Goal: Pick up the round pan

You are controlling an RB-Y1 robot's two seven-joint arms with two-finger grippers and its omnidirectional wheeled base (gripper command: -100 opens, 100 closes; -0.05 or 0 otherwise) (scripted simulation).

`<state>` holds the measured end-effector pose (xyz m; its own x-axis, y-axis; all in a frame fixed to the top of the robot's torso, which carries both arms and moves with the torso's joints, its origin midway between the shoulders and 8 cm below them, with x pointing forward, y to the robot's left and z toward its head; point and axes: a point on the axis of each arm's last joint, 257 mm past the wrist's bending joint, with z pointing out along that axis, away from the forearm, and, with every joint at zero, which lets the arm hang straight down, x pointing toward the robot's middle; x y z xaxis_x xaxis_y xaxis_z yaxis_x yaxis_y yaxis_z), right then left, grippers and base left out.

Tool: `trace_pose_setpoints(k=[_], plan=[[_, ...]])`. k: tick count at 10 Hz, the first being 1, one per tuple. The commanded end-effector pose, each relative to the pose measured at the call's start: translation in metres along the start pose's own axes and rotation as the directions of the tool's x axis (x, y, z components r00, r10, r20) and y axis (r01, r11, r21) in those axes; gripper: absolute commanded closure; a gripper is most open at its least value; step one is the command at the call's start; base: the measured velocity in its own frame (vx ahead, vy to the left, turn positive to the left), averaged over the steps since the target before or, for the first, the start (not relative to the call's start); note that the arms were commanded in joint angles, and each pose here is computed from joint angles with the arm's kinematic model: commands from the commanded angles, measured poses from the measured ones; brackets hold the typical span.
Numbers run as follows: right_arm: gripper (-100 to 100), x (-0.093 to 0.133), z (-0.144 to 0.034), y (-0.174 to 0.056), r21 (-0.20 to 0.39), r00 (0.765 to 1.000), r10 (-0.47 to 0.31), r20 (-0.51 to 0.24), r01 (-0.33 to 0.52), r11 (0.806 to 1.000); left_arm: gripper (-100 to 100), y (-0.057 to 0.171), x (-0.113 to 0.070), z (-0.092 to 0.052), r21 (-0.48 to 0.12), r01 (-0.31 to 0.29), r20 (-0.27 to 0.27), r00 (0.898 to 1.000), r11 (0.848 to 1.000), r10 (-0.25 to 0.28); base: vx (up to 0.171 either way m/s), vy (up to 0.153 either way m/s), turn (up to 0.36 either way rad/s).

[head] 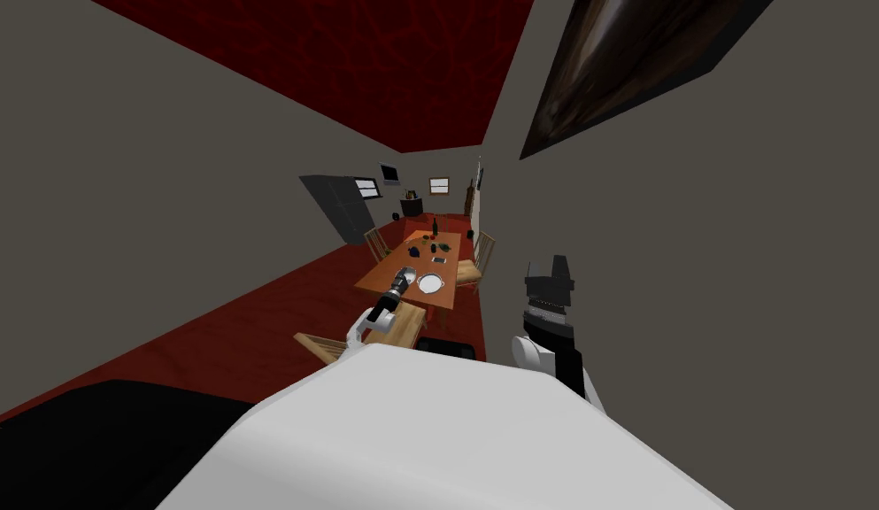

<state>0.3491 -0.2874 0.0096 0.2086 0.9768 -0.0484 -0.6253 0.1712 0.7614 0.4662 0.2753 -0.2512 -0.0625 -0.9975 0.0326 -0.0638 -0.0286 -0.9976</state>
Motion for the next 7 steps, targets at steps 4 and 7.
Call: trace_pose_setpoints(k=[4, 7], plan=[[0, 0.0, 0.0, 0.0, 0.0, 1.0, 0.0, 0.0, 0.0, 1.0, -100, 0.044, -0.001, 0.009, -0.146, 0.016, 0.005, 1.0, 0.989, -0.016, 0.003, 0.004, -0.061], [0, 0.0, 0.0, 0.0, 0.0, 1.0, 0.0, 0.0, 0.0, 1.0, -100, 0.077, -0.003, 0.013, -0.252, 0.028, 0.014, 1.0, 0.967, -0.025, 0.009, -0.003, -0.053]])
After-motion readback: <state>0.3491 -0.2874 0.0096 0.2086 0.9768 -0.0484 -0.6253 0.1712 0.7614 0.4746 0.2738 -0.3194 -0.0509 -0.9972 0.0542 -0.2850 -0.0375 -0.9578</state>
